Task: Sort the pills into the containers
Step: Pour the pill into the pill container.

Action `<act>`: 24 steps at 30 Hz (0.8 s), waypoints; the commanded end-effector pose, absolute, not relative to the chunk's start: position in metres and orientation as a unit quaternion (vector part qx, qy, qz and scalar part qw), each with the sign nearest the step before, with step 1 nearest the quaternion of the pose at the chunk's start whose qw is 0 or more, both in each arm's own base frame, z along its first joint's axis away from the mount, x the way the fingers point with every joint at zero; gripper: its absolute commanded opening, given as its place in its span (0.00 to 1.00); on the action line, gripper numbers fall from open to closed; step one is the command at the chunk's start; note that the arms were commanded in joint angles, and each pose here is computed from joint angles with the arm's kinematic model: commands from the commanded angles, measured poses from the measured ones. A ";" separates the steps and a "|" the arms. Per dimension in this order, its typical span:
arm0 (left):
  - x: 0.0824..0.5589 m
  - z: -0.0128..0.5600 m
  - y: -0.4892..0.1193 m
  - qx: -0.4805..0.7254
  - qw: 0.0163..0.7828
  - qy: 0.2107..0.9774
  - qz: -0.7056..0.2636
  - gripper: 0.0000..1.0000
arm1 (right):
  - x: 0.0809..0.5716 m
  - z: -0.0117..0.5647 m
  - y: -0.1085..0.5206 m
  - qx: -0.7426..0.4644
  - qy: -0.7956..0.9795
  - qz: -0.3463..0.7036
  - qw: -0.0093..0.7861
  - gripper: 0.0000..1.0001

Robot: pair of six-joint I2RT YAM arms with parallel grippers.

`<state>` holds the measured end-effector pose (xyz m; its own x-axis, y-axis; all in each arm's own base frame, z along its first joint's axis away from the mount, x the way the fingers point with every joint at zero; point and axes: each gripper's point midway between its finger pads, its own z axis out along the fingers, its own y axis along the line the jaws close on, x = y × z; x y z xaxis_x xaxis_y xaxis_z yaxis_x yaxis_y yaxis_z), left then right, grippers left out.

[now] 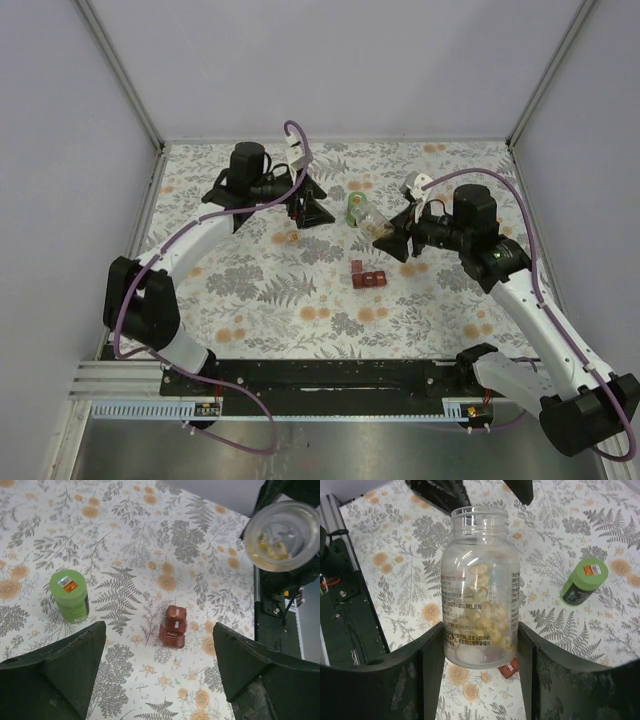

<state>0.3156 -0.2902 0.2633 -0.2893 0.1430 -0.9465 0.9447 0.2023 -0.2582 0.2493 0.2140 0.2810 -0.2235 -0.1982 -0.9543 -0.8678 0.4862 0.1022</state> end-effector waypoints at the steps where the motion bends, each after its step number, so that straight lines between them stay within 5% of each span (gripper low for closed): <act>1: 0.341 0.242 -0.298 0.444 0.424 0.649 -0.448 0.89 | 0.246 0.272 0.204 -0.408 0.680 0.314 0.522 0.00; 12: 0.322 0.145 -0.338 0.506 0.320 0.687 -0.412 0.77 | 0.219 0.225 0.186 -0.462 0.674 0.290 0.498 0.00; 24: 0.312 0.100 -0.358 0.522 0.259 0.710 -0.397 0.66 | 0.213 0.204 0.182 -0.476 0.675 0.283 0.488 0.00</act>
